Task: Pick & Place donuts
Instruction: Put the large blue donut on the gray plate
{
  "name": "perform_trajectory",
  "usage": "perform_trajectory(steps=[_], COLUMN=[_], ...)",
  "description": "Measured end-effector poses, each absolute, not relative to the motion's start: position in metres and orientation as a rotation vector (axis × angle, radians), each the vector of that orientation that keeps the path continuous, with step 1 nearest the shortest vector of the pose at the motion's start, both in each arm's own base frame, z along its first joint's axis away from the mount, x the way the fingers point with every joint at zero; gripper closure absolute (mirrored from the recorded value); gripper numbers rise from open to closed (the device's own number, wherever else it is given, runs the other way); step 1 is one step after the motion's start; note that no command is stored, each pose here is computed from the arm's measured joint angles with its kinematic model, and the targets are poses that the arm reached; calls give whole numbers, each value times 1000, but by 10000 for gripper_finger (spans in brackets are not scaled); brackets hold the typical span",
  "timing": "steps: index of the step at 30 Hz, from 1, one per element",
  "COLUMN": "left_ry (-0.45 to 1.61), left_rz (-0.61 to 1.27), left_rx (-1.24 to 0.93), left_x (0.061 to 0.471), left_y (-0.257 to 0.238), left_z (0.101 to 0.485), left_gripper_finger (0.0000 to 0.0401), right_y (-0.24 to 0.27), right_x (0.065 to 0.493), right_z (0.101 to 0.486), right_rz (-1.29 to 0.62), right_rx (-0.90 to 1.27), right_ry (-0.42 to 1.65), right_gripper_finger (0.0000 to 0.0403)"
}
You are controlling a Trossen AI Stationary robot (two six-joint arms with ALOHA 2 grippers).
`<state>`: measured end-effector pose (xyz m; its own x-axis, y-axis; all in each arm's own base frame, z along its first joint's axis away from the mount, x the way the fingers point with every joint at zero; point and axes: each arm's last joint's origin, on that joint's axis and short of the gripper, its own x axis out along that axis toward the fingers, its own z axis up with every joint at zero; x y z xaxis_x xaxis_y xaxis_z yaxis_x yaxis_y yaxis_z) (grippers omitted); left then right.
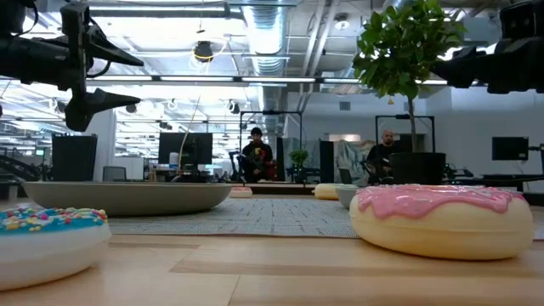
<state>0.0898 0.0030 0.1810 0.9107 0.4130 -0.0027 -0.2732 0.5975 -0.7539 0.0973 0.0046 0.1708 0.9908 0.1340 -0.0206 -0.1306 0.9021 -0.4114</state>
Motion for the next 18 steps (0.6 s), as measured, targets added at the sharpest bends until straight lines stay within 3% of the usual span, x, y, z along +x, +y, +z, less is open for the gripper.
perform_trajectory(steps=[18], left_ry=[-170], left_rz=[412], left_rx=[-833], left_x=[89], left_y=[3], left_z=[180], left_gripper_finger=[103], right_y=[5], right_x=[97], right_z=[172], right_rz=[139], right_rx=[-377], right_ry=[-17], right_gripper_finger=[168])
